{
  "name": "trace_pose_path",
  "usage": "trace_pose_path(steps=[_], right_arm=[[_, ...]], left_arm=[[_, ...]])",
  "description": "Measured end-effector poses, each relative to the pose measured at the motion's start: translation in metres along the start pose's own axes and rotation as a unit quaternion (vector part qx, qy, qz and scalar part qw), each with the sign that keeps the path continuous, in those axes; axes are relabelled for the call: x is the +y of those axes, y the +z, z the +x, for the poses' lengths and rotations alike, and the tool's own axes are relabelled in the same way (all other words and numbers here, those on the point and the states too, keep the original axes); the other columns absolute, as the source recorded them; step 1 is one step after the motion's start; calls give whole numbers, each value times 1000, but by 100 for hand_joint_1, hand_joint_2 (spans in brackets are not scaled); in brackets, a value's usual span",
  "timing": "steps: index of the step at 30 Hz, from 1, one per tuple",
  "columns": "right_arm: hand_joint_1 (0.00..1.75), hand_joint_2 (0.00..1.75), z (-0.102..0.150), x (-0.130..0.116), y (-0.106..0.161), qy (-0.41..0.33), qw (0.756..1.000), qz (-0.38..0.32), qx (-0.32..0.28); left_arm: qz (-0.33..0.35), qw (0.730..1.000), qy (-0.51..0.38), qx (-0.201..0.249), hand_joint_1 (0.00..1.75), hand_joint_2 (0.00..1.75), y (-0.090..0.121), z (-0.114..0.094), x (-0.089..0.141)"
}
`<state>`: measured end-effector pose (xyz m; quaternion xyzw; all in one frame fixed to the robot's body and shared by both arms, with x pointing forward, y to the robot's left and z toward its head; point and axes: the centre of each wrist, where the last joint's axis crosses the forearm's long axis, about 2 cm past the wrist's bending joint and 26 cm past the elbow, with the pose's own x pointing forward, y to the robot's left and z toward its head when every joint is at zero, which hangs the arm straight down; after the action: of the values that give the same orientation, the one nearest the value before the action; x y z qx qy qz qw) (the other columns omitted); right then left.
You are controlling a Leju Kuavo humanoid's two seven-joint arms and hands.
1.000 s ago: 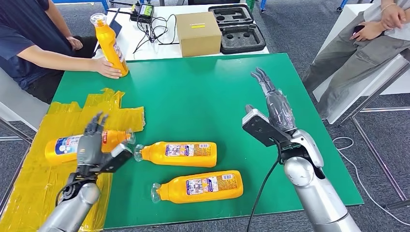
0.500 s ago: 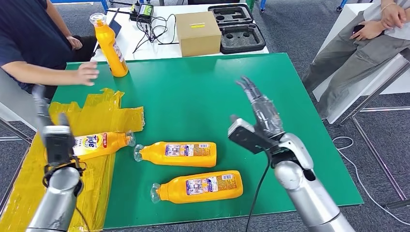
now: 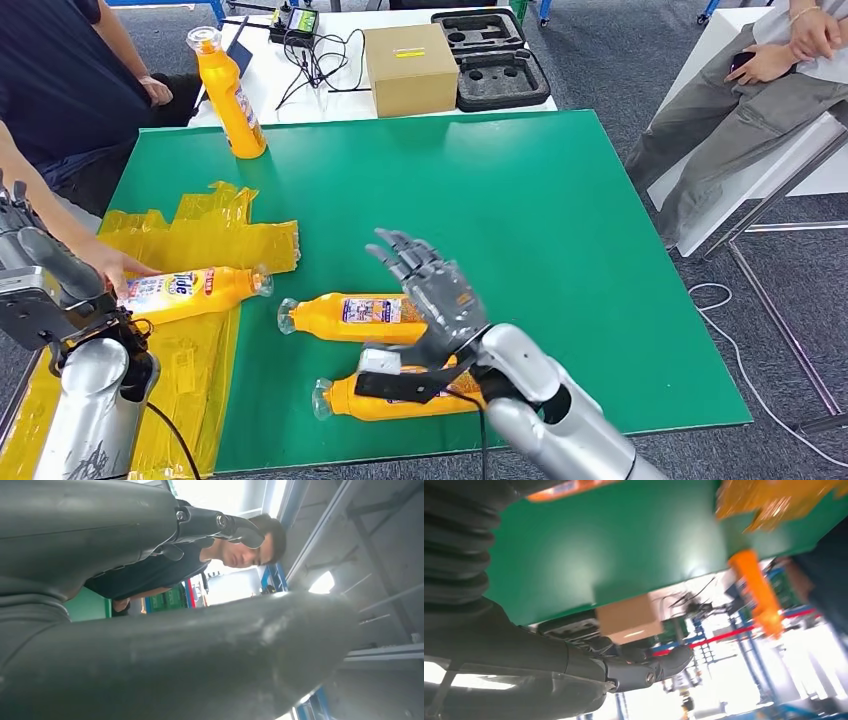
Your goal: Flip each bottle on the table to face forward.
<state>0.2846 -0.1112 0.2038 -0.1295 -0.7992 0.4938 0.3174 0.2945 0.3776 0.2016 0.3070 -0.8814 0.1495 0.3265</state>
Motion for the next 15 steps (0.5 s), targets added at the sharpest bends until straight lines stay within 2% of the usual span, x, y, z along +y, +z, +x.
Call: trace_pose_path(steps=[7,15], right_arm=[[0,175,21,17,7,-25,999,33,-27],[0,175,27,33,21,-38,997,67,-20]], left_arm=[[12,1000,0,-1,0,0,-3,-2,7],[16,1000,-4,3,0,0,-2,-4,8]])
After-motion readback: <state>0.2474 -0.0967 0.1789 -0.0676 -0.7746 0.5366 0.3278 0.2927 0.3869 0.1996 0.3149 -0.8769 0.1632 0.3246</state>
